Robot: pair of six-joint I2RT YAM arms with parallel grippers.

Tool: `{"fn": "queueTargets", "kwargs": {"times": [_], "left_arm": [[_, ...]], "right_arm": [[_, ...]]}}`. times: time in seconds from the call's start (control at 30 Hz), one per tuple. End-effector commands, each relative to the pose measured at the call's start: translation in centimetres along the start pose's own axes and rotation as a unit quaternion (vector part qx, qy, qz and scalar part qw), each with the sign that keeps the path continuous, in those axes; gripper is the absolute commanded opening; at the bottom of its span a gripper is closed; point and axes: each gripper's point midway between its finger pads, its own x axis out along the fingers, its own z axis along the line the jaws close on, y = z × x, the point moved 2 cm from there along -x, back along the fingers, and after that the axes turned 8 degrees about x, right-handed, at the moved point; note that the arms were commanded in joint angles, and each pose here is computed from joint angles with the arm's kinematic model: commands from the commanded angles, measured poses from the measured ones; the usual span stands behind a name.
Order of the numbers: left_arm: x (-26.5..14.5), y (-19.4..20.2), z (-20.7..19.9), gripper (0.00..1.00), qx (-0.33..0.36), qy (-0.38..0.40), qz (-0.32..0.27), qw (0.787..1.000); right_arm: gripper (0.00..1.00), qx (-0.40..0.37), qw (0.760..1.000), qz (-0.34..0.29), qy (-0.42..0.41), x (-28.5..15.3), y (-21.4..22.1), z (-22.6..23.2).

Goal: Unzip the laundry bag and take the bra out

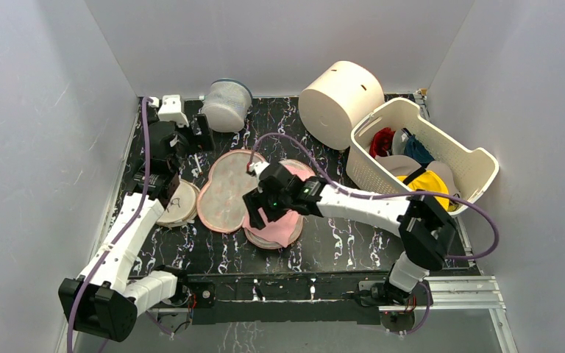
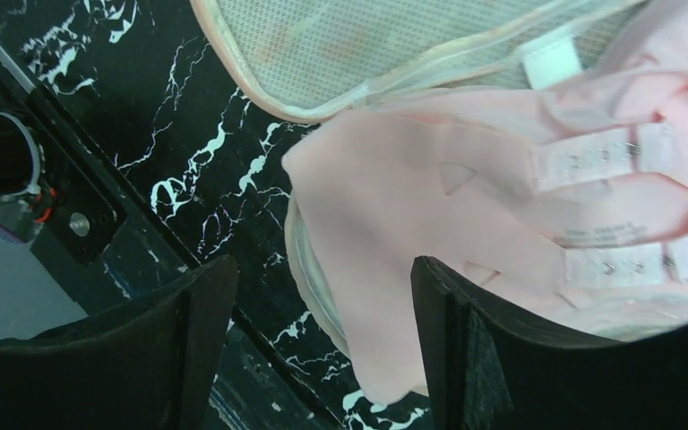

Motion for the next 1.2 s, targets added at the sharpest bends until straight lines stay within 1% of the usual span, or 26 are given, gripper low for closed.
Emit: {"fn": "queueTargets", "kwargs": {"times": [0.0,0.17,0.3,0.4,0.5,0.63,0.77,0.87,1.0,1.1,1.17], "left_arm": [[-0.8,-0.3,3.3,0.98,0.0,-0.103,-0.002,0.995],[0.0,0.8,3.1,0.98,-0.003,-0.108,0.023,0.994],[0.1,1.3,3.7,0.98,-0.002,-0.127,0.028,0.992],[-0.1,1.3,4.0,0.98,0.0,-0.135,0.024,0.991],[-0.5,0.9,4.0,0.98,-0.003,-0.131,0.011,0.991],[-0.4,1.1,3.6,0.98,-0.003,-0.12,0.015,0.993],[-0.1,1.3,3.2,0.98,-0.004,-0.113,0.018,0.993],[0.1,1.4,2.3,0.98,-0.014,-0.091,0.021,0.996],[0.4,1.6,-0.6,0.98,-0.022,-0.035,0.026,0.999],[0.5,1.7,-2.7,0.98,-0.021,0.004,0.03,0.999],[0.2,1.4,-3.1,0.98,-0.016,0.01,0.029,0.999]], "right_arm": [[0.67,-0.046,0.998,-0.034,0.023,1.0,-1.2,1.8],[0.6,-0.069,0.996,-0.044,0.036,2.4,-0.9,1.9],[0.61,-0.089,0.994,-0.044,0.035,3.6,0.1,2.9],[0.61,-0.105,0.993,-0.03,0.039,5.0,1.2,3.7],[0.58,-0.133,0.988,-0.036,0.065,5.7,1.5,4.2],[0.55,-0.153,0.983,-0.051,0.091,6.6,1.4,4.2],[0.54,-0.166,0.977,-0.06,0.12,6.5,0.7,4.1],[0.55,-0.176,0.973,-0.073,0.134,6.0,0.2,4.0],[0.59,-0.179,0.971,-0.083,0.135,5.3,-0.4,4.1],[0.59,-0.184,0.971,-0.081,0.131,5.5,-0.3,4.2],[0.58,-0.184,0.971,-0.076,0.13,5.6,0.0,4.0]]}}
